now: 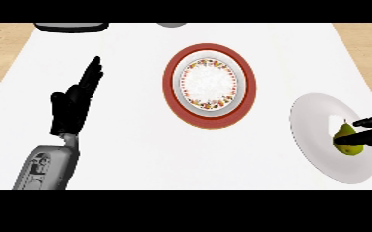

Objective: Pick the pear from the plate and place it in the plate

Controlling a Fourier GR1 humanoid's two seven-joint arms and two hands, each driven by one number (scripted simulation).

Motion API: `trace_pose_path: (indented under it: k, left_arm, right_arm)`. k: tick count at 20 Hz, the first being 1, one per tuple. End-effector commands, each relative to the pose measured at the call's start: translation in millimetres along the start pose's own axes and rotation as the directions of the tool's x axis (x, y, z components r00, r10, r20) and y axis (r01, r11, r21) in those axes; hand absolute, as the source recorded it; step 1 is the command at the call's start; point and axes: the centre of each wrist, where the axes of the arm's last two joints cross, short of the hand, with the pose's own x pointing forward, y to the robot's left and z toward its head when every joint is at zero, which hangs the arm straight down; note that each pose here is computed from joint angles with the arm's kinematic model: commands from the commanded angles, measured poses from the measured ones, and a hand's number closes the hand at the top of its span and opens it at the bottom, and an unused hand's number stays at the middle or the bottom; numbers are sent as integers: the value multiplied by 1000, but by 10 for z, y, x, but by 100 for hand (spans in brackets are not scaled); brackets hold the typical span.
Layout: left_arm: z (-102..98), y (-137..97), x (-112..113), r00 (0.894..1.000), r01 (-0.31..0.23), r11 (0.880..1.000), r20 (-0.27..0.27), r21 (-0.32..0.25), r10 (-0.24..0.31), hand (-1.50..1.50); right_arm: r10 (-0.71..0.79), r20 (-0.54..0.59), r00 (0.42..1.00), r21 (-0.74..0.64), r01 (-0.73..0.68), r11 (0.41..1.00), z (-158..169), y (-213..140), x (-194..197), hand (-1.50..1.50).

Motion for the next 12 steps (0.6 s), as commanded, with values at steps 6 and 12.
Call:
trace_pose_path:
  k: [6, 12]
  left_arm:
    - [5, -17, -35, 1000, 0, 1000, -18, 4, 0, 0]
    - [-47, 170, 64, 999, 27, 999, -19, 33, -27, 0]
  right_arm:
    - [340, 363, 867, -149, -306, 940, 389, 651, 246, 150]
    - [475, 577, 665, -372, -304, 877, 772, 644, 194, 150]
